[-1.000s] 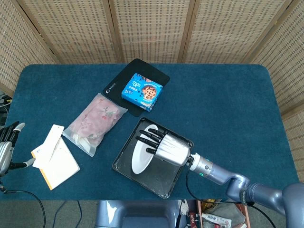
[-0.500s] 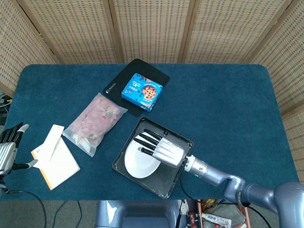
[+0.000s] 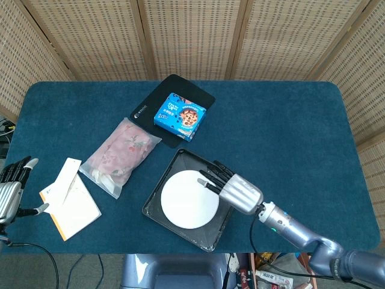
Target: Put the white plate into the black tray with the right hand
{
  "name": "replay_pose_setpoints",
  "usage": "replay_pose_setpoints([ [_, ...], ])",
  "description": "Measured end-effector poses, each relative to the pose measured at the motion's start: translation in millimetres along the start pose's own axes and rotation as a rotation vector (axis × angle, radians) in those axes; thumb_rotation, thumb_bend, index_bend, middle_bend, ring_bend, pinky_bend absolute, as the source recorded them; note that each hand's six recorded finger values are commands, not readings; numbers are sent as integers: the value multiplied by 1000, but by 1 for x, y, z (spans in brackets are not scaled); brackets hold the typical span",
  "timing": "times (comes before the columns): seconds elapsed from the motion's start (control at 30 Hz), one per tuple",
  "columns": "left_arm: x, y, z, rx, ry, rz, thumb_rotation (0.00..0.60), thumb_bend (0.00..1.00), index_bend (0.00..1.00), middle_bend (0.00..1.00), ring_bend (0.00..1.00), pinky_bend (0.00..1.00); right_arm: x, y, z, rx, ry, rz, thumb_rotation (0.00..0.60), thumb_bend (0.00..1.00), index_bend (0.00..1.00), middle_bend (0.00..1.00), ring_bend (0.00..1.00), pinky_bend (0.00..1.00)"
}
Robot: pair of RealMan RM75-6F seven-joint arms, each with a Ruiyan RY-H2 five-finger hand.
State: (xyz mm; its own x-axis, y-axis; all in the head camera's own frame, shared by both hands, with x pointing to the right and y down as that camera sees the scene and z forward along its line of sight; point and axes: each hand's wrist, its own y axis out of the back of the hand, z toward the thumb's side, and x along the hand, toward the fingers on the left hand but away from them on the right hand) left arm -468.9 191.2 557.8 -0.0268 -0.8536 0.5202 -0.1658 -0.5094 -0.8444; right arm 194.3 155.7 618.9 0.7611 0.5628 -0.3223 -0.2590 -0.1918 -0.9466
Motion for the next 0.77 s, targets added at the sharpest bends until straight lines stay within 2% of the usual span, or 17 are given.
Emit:
replay_pose_setpoints([
  [0.2,-6,3,4,-4,-21,12,600,0,0,0,0,0,54,-10,-40,43,-133,112,600,0,0,0,0,0],
  [0.37,-16,13,8,-6,-45,64,600,0,0,0,0,0,107,-17,-77,-38,-375,157,600,0,0,0,0,0],
  [0.47,-23,15,10,-7,-64,85,600,0,0,0,0,0,136,-19,-90,-110,-517,147,600,0,0,0,0,0],
  [0.57,-30,15,13,-7,-81,91,600,0,0,0,0,0,158,-19,-96,-172,-628,108,600,0,0,0,0,0],
  [0.77,-36,14,13,-5,-92,102,600,0,0,0,0,0,190,-19,-94,-295,-776,5,600,0,0,0,0,0],
])
